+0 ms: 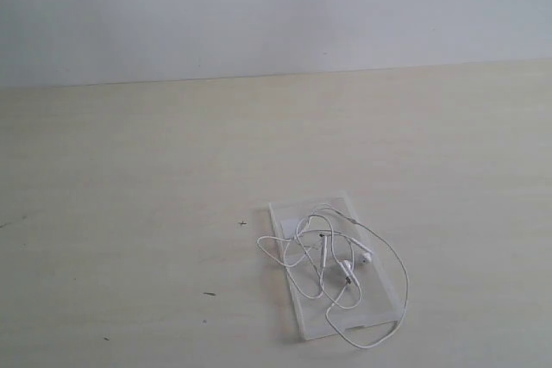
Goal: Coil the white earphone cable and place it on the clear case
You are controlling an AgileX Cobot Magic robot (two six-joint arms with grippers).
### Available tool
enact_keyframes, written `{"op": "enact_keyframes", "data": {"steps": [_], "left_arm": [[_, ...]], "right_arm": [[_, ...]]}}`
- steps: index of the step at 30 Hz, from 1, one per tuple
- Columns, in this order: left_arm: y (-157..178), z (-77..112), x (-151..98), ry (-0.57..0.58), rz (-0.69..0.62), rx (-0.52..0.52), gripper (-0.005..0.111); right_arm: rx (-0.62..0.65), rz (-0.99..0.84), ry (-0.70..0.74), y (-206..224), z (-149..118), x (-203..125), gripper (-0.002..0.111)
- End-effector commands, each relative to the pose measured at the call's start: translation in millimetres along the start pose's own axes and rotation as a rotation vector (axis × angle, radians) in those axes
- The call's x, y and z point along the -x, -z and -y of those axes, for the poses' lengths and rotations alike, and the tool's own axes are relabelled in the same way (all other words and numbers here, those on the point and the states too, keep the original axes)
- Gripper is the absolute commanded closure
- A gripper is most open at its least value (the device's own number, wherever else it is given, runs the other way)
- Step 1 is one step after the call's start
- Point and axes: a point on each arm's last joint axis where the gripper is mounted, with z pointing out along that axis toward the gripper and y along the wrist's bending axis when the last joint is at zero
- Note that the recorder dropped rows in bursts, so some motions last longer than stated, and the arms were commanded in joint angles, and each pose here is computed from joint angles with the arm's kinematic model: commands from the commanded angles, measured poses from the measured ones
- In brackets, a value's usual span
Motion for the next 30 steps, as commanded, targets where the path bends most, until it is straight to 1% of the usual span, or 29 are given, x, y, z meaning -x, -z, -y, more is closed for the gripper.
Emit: {"op": "enact_keyframes", "data": {"steps": [1,2,4,5,6,7,9,11,12,13,15,17,19,20,22,25,28,29,30], "left_arm": [[23,-6.8,12,0.054,0.107,0.046,0.107],[26,-7.0,13,0.096,0.118,0.043,0.107],[31,-7.3,14,0.266,0.136,0.029,0.107],[33,-7.5,15,0.317,0.147,0.024,0.107],[35,-6.8,15,0.448,0.154,0.004,0.107],[37,-5.1,16,0.549,0.161,-0.029,0.107],[40,-1.1,18,0.791,0.160,-0.101,0.107],[45,2.2,20,0.943,0.159,-0.166,0.107],[49,2.4,21,0.909,0.173,-0.174,0.107],[51,2.2,20,0.830,0.188,-0.170,0.107],[56,2.0,12,0.533,0.213,-0.146,0.107],[59,3.0,-2,0.291,0.210,-0.134,0.107],[62,2.4,-22,0.068,0.197,-0.111,0.107],[61,2.1,-33,-0.010,0.181,-0.102,0.107],[61,1.3,-54,-0.078,0.149,-0.094,0.107],[61,-0.2,-83,-0.106,0.098,-0.082,0.107],[60,-2.2,-111,-0.050,0.042,-0.063,0.107],[60,-2.7,-116,-0.028,0.033,-0.058,0.107],[61,-3.1,-116,0.001,0.040,-0.052,0.107]], "right_arm": [[-0.004,0.003,-0.001,0,0,-1,0.108],[-0.004,0.003,-0.001,0,0,-1,0.108],[-0.004,0.003,-0.001,0,0,-1,0.108],[-0.004,0.003,-0.001,0,0,-1,0.108],[-0.004,0.003,-0.001,0,0,-1,0.108],[-0.004,0.003,-0.001,0,0,-1,0.108],[-0.004,0.003,-0.001,0,0,-1,0.108],[-0.004,0.003,-0.001,0,0,-1,0.108],[-0.004,0.003,-0.001,0,0,-1,0.108],[-0.004,0.003,-0.001,0,0,-1,0.108],[-0.004,0.003,-0.001,0,0,-1,0.108],[-0.004,0.003,-0.001,0,0,-1,0.108],[-0.004,0.003,-0.001,0,0,-1,0.108],[-0.004,0.003,-0.001,0,0,-1,0.108],[-0.004,0.003,-0.001,0,0,-1,0.108],[-0.004,0.003,-0.001,0,0,-1,0.108],[-0.004,0.003,-0.001,0,0,-1,0.108],[-0.004,0.003,-0.001,0,0,-1,0.108],[-0.004,0.003,-0.001,0,0,-1,0.108]]}}
